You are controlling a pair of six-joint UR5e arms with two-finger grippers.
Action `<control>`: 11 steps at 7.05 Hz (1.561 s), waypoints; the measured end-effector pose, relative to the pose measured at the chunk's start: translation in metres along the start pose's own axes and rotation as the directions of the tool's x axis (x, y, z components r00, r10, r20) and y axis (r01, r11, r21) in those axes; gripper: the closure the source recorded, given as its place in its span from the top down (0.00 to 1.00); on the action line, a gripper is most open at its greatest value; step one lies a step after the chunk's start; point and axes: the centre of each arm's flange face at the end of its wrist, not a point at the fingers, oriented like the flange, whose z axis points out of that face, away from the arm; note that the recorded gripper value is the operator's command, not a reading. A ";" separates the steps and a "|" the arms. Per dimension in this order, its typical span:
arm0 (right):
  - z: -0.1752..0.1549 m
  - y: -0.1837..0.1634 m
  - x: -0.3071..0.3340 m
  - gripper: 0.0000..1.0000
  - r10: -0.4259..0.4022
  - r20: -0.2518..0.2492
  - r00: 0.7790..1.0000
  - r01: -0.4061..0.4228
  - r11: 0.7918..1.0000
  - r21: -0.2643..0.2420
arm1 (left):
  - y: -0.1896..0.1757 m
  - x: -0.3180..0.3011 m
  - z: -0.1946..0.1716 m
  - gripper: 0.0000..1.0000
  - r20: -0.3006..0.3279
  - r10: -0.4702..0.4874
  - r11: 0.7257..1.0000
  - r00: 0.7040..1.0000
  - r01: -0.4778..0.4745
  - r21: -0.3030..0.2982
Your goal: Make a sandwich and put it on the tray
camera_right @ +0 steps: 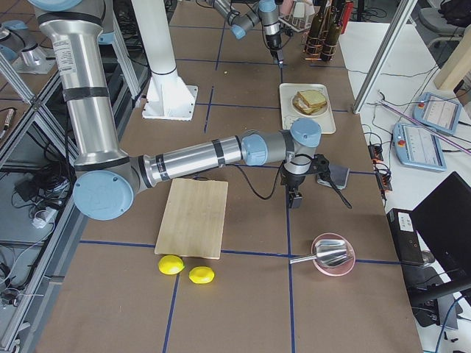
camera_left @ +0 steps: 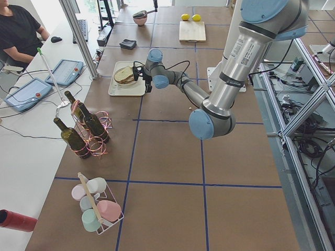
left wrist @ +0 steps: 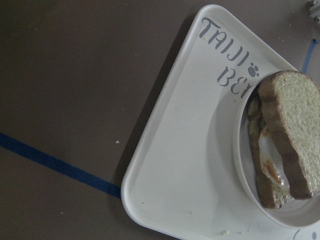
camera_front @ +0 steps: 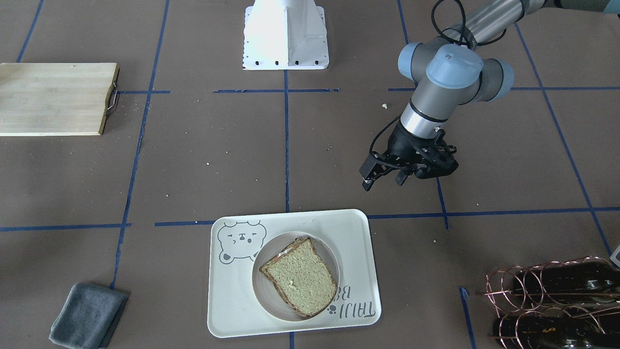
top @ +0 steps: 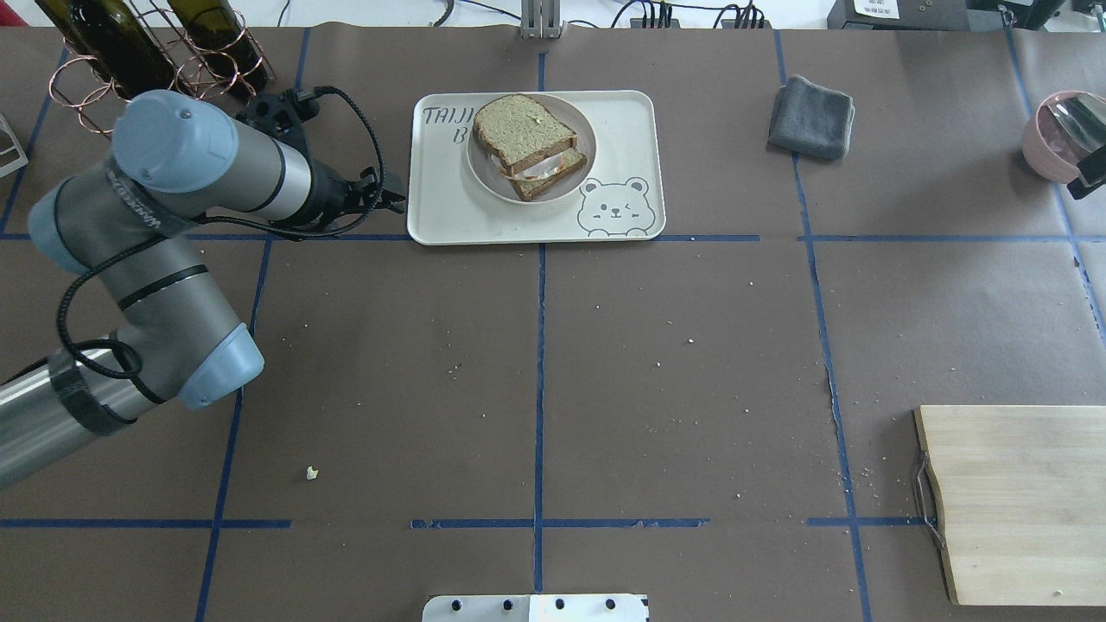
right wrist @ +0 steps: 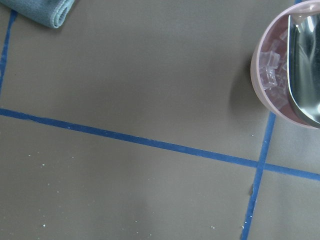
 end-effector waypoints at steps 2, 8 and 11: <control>0.003 0.005 0.036 1.00 -0.022 -0.007 1.000 0.022 1.000 -0.012 | -0.035 -0.046 -0.052 1.00 0.126 0.214 0.976 0.969 -0.217 0.009; -0.016 0.043 0.128 1.00 0.066 0.017 0.998 -0.065 0.998 -0.022 | -0.140 -0.291 -0.189 1.00 0.128 0.530 0.844 0.838 -0.506 -0.179; -0.023 0.051 0.120 1.00 0.059 0.032 0.998 -0.059 0.998 -0.003 | -0.147 -0.361 -0.191 1.00 0.134 0.474 0.875 0.870 -0.449 -0.178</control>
